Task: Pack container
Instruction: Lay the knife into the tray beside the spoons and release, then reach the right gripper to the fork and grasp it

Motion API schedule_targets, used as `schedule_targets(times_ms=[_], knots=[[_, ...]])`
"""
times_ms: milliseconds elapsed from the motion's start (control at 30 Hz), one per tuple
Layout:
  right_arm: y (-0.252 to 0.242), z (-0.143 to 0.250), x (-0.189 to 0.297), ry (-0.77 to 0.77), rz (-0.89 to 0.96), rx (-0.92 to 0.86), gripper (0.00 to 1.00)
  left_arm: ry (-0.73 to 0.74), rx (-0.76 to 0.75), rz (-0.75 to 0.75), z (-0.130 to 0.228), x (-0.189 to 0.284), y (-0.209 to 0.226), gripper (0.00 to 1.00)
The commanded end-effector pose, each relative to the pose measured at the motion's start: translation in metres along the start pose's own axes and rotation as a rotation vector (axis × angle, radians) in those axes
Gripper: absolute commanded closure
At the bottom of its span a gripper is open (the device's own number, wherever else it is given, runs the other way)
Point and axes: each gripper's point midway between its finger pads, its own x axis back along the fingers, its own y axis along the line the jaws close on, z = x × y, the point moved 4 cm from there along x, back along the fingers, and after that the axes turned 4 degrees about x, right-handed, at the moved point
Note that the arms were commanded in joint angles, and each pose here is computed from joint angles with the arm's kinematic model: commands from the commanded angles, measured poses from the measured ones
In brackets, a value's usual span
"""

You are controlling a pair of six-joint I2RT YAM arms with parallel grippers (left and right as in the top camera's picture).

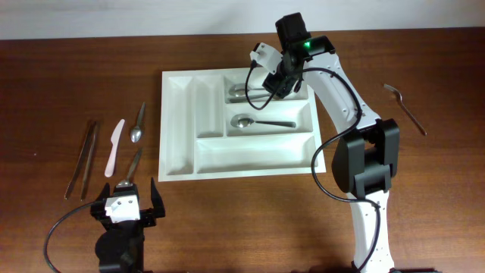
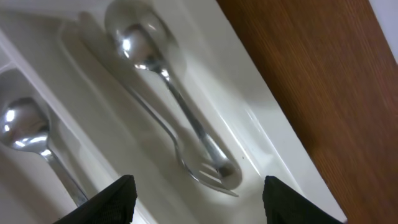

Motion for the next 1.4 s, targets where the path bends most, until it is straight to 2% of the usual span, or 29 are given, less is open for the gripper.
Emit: schedule_targets(times_ms=[0,200,267,300,467,667,733,933,1367], knots=[[-0.041,0.008,0.057,-0.016,0.167,-0.136,0.34,-0.003,-0.015,0.004,0.001,0.000,0.000,0.01],[-0.088,0.079,0.125,0.058,0.287,-0.351,0.34,-0.003,-0.015,0.004,0.001,0.000,0.000,0.01],[-0.098,0.110,0.138,0.095,0.292,-0.411,0.34,-0.003,-0.015,0.004,0.001,0.000,0.000,0.01],[-0.107,0.140,0.145,0.134,0.291,-0.470,0.34,-0.003,-0.015,0.004,0.001,0.000,0.000,0.01],[-0.129,0.220,0.148,0.207,0.280,-0.623,0.34,-0.003,-0.015,0.004,0.001,0.000,0.000,0.01],[-0.143,0.268,0.132,0.222,0.260,-0.713,0.34,-0.003,-0.015,0.004,0.001,0.000,0.000,0.01],[-0.146,0.293,0.108,0.251,0.225,-0.739,0.34,-0.003,-0.015,0.004,0.001,0.000,0.000,0.01],[-0.143,0.318,0.063,0.286,0.156,-0.761,0.32,-0.003,-0.015,0.004,0.001,0.000,0.000,0.01],[-0.125,0.338,-0.010,0.294,0.020,-0.787,0.32,-0.003,-0.015,0.004,0.001,0.000,0.000,0.01]])
